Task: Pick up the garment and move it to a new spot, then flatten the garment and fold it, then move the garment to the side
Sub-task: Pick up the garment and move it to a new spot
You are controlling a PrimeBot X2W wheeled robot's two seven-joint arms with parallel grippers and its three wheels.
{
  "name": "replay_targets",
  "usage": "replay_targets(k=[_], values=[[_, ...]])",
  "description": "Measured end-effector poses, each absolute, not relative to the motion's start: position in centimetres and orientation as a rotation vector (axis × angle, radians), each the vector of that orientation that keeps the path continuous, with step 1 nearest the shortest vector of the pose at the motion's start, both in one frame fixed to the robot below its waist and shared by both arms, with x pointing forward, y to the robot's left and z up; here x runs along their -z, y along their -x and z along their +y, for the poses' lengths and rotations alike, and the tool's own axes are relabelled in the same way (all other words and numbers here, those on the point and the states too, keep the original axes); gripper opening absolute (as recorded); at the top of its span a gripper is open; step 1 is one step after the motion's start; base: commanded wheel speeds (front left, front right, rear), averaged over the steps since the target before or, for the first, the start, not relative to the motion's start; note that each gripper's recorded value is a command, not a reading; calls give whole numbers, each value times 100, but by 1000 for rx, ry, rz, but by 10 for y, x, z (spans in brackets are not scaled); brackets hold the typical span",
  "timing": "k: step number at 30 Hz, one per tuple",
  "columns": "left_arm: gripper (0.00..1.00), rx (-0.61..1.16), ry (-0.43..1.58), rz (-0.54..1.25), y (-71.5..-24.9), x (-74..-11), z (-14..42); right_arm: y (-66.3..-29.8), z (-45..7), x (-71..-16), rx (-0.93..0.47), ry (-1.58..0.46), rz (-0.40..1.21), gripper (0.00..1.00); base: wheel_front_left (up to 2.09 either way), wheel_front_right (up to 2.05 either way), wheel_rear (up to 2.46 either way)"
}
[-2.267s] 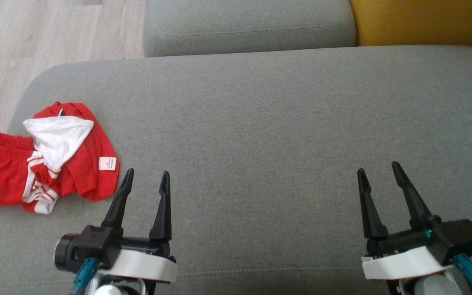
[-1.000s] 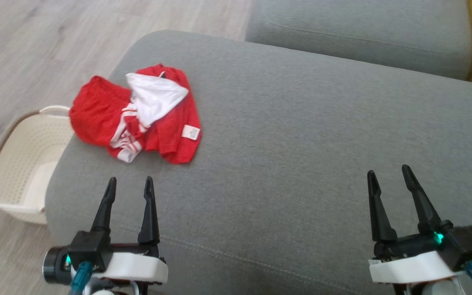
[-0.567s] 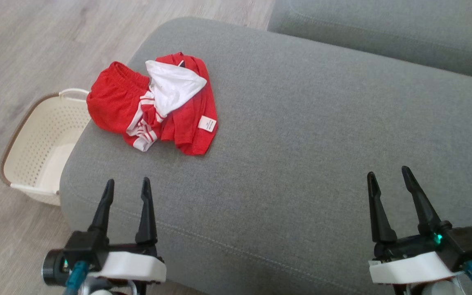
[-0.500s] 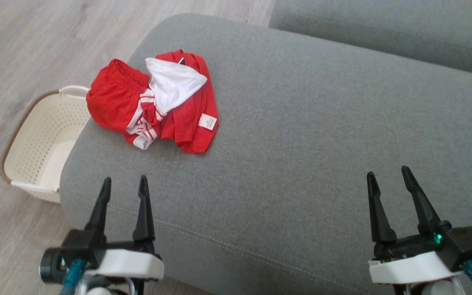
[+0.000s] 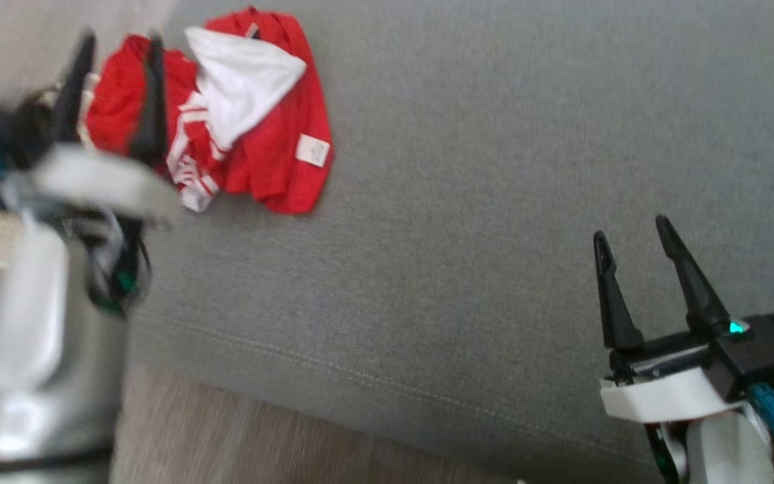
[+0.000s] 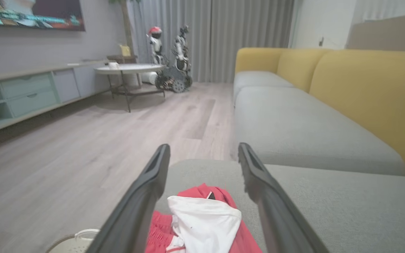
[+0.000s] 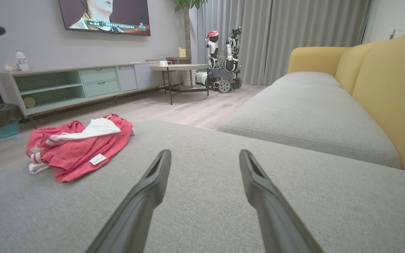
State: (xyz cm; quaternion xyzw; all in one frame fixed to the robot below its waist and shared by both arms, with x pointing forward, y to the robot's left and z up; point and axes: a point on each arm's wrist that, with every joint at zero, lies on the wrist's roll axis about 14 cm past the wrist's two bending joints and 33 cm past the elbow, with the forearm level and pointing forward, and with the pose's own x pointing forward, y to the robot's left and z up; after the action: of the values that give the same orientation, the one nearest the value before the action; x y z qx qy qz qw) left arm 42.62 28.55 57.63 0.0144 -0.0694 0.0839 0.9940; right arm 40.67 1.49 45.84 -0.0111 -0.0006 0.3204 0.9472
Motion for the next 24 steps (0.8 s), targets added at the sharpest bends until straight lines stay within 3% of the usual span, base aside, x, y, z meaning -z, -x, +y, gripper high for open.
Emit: replay_targets(k=[6,11,18,24], values=[[100,-101,53,71,-500,-559,289,-428,6,-436,-626,44,29,100,0,0,0],[100,-72,145,314,-534,-515,283,-441,-1,-416,-625,67,52,100,0,0,0],[100,-132,97,652,-539,-437,299,-457,-3,-401,-624,69,56,100,0,0,0],[100,-123,38,787,-532,-391,294,-461,-16,-390,-591,81,78,100,0,0,0]])
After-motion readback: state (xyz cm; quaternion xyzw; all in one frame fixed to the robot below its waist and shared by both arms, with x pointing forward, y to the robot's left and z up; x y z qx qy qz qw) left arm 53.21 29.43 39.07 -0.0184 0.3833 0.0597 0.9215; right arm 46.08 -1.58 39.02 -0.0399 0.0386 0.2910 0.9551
